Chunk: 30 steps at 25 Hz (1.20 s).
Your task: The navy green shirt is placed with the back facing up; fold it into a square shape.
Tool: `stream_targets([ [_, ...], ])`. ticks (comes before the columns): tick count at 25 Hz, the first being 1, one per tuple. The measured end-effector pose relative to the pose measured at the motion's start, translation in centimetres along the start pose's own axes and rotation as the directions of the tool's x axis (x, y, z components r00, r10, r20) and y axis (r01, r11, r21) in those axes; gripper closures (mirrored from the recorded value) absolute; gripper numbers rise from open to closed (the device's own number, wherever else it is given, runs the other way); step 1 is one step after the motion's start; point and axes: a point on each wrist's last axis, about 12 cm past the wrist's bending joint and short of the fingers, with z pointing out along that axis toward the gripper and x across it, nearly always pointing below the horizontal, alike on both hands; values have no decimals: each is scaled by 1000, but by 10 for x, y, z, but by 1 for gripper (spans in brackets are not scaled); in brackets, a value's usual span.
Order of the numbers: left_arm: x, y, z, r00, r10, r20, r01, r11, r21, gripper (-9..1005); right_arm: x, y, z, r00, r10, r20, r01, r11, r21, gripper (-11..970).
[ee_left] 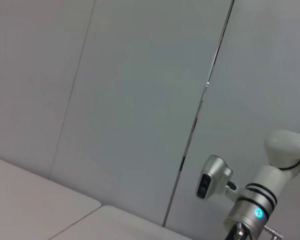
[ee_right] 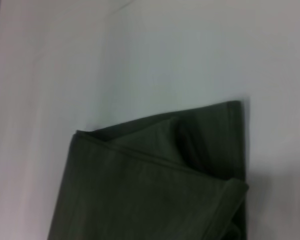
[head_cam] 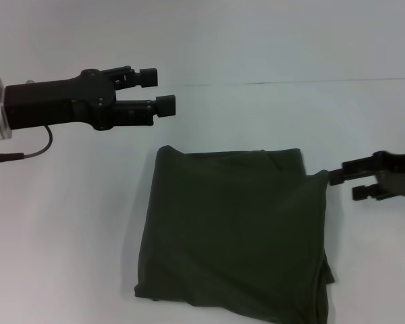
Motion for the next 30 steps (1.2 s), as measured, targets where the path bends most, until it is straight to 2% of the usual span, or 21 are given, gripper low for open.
stream_targets([
  [14, 4, 2, -1, 1000, 18, -1, -18, 999, -31, 74, 1, 13, 47, 999, -28, 20, 27, 998, 48, 161],
  [20, 3, 2, 0, 1000, 22, -1, -22, 999, -23, 75, 3, 16, 57, 998, -62, 6, 62, 995, 74, 162],
  [30, 1, 2, -1, 1000, 28, -3, -28, 999, -18, 75, 6, 20, 65, 997, -79, 7, 79, 995, 61, 163],
])
